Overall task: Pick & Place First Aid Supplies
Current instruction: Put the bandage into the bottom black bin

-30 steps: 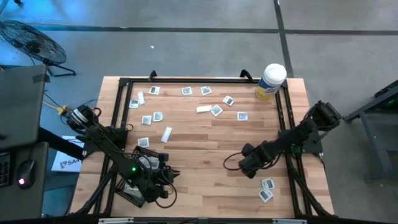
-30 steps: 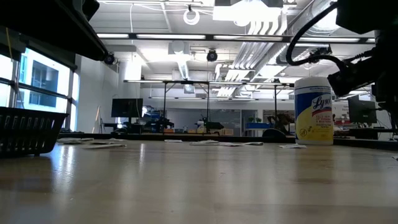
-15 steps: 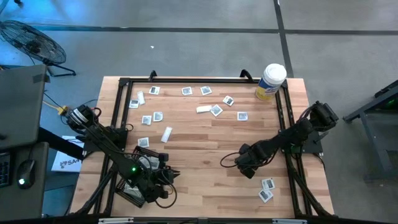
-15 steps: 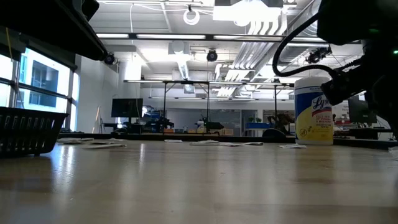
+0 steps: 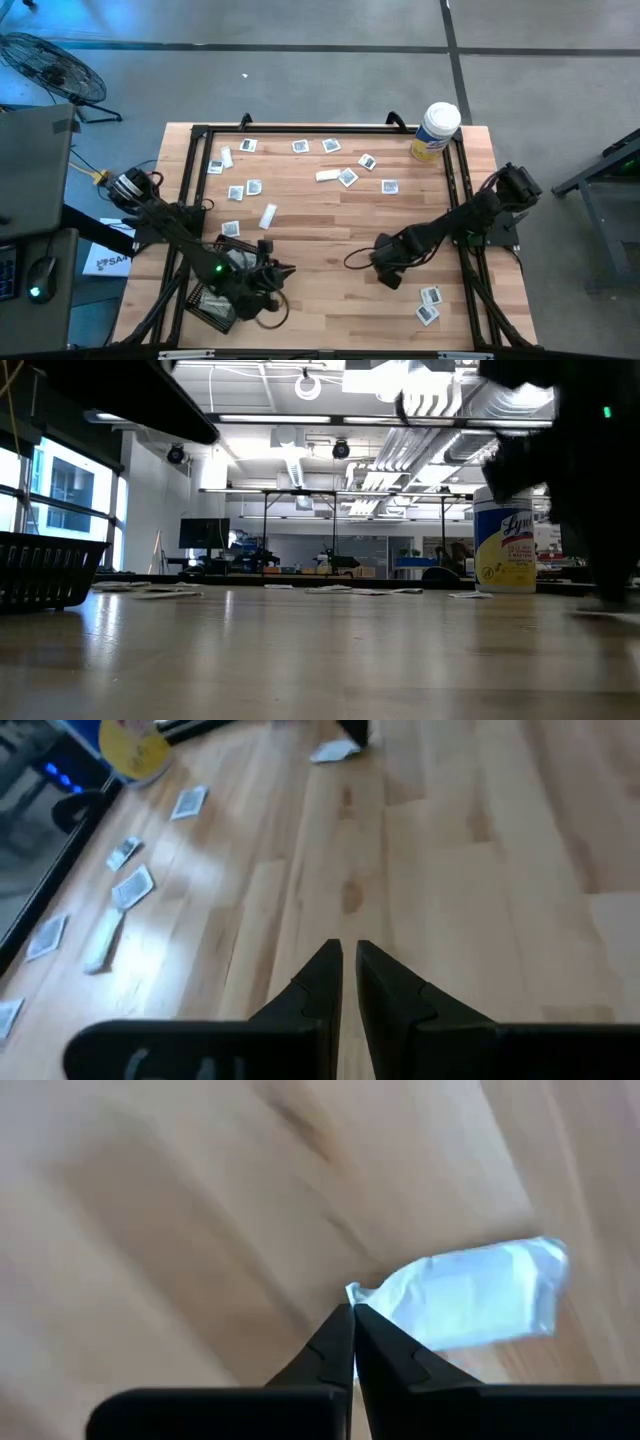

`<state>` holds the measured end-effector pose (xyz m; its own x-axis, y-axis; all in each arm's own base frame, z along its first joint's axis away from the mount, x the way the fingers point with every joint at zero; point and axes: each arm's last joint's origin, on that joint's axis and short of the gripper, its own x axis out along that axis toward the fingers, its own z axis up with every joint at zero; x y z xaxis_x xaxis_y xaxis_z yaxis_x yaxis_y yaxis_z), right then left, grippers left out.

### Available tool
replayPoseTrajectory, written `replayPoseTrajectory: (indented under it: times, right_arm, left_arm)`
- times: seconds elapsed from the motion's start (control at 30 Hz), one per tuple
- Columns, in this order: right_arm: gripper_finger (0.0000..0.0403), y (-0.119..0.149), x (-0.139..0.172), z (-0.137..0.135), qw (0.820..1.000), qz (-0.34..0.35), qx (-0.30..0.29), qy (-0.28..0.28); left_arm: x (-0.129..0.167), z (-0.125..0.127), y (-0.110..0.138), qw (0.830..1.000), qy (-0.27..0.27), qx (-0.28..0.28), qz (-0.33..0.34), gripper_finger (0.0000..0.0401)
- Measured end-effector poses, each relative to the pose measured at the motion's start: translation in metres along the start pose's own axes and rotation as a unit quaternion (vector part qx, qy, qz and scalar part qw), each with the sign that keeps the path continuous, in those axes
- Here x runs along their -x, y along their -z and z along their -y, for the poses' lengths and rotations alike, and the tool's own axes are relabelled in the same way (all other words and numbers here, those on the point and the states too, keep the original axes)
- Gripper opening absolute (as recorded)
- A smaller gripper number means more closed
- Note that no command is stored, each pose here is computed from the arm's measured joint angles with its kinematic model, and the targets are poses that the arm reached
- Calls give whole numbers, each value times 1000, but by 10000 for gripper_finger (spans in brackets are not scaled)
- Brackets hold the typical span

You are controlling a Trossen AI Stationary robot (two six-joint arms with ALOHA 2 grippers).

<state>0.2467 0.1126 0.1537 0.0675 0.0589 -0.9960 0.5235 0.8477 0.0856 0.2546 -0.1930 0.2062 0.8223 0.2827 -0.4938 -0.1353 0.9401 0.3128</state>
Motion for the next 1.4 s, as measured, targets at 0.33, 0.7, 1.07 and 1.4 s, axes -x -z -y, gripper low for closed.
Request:
replayPoseTrajectory:
  times: [0.33,0.7,1.07,1.4]
  right_arm:
    - [3,-18,49,-61,953,160,202,-158]
    - [1,-22,64,-83,891,259,298,-224]
    - [1,-28,73,-90,847,326,346,-238]
    - [2,-29,71,-86,860,336,330,-195]
  left_arm:
    - [-40,-29,-23,997,70,-17,19,64]
    - [-83,-1,-32,957,172,-129,192,182]
    - [-102,-2,-35,957,190,-107,194,159]
    - [-100,2,-32,952,229,-91,183,9]
